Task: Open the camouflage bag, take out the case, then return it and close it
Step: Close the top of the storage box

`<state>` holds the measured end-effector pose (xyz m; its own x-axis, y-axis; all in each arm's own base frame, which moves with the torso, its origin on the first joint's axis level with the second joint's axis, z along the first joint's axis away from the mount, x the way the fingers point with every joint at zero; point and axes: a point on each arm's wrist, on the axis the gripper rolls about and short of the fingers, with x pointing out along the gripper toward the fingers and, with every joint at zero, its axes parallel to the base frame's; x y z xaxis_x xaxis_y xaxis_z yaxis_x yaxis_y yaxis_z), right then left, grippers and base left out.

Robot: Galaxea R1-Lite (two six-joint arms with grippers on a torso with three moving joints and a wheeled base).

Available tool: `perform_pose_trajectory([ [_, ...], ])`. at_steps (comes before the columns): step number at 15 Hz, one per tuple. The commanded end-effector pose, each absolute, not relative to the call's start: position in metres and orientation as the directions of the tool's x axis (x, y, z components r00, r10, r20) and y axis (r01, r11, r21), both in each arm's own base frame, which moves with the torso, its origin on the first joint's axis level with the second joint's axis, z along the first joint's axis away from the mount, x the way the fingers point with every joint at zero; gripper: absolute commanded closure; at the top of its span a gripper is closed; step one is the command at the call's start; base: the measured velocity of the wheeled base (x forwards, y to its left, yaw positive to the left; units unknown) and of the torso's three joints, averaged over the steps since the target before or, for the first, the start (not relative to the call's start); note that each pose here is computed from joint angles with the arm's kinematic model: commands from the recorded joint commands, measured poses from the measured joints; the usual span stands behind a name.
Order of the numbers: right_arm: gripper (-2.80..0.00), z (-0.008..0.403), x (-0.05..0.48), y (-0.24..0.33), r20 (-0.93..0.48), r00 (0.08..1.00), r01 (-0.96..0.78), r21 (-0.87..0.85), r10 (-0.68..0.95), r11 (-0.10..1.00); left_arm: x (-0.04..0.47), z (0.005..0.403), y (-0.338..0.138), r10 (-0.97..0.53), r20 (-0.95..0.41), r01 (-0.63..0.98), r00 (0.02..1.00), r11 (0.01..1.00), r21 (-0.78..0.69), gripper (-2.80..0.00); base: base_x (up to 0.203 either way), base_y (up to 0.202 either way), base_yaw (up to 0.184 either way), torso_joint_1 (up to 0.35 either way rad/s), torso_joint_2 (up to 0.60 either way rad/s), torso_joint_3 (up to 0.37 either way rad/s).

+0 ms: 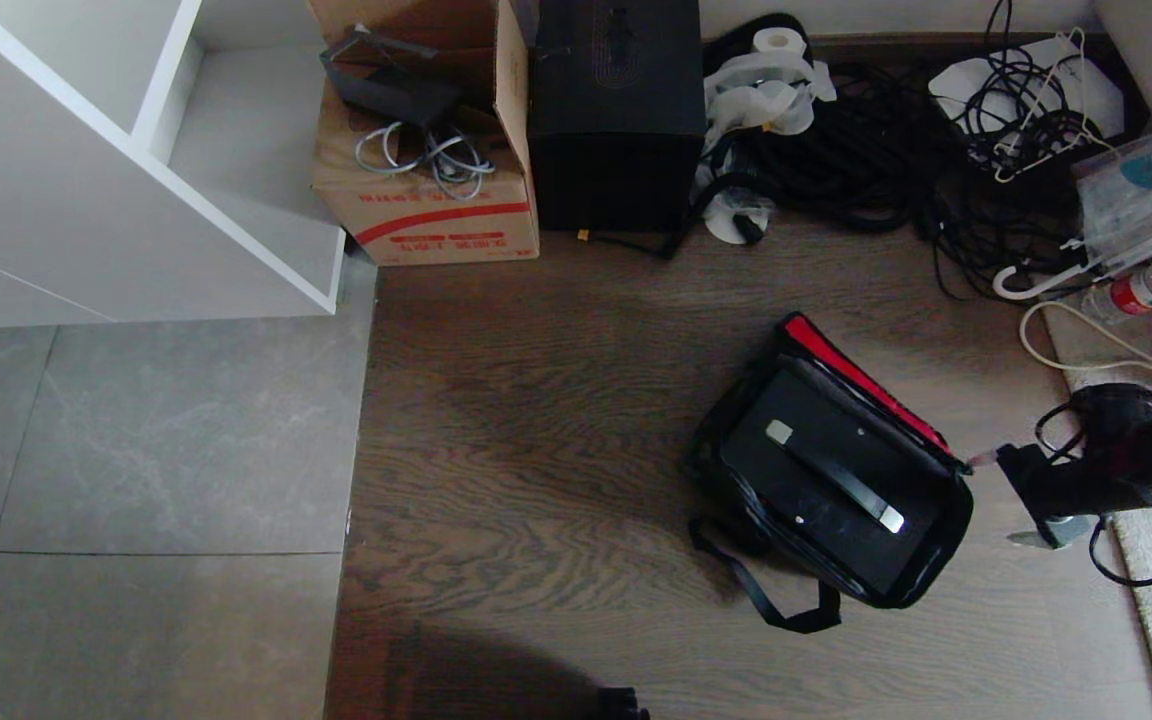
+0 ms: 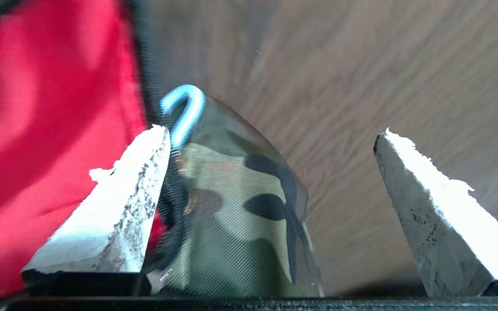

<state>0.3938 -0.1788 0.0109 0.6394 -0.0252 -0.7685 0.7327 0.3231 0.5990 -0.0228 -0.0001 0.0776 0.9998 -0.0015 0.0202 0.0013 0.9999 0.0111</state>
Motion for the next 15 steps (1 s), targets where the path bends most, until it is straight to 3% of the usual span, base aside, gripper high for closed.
perform_pose_trajectory([
  [1,-2.80,0.000,0.405,-0.176,-0.768,0.641,0.744,0.619,-0.004,0.252,-0.022,0.075,0.000,-0.002,0.012,0.001,1.000,1.000,0.011,0.00,0.000,0.000,0.000,0.000,0.00,0.000],
  [7,-2.80,0.006,0.444,-0.165,-0.680,0.732,0.666,0.726,0.037,0.170,-0.022,0.075,0.000,-0.002,0.014,0.001,1.000,1.000,0.011,0.00,0.000,0.000,0.000,0.000,0.00,0.000],
  [11,-2.80,0.009,0.465,-0.175,-0.578,0.816,0.568,0.802,0.004,0.183,-0.022,0.075,0.000,-0.002,0.014,0.001,1.000,1.000,0.011,0.00,0.000,0.000,0.000,0.000,0.00,0.000],
  [15,-2.80,-0.001,0.472,-0.177,-0.573,0.820,0.564,0.810,0.005,0.161,-0.022,0.075,0.000,-0.002,0.014,0.001,1.000,1.000,0.011,0.00,0.000,0.000,0.000,0.000,0.00,0.000],
])
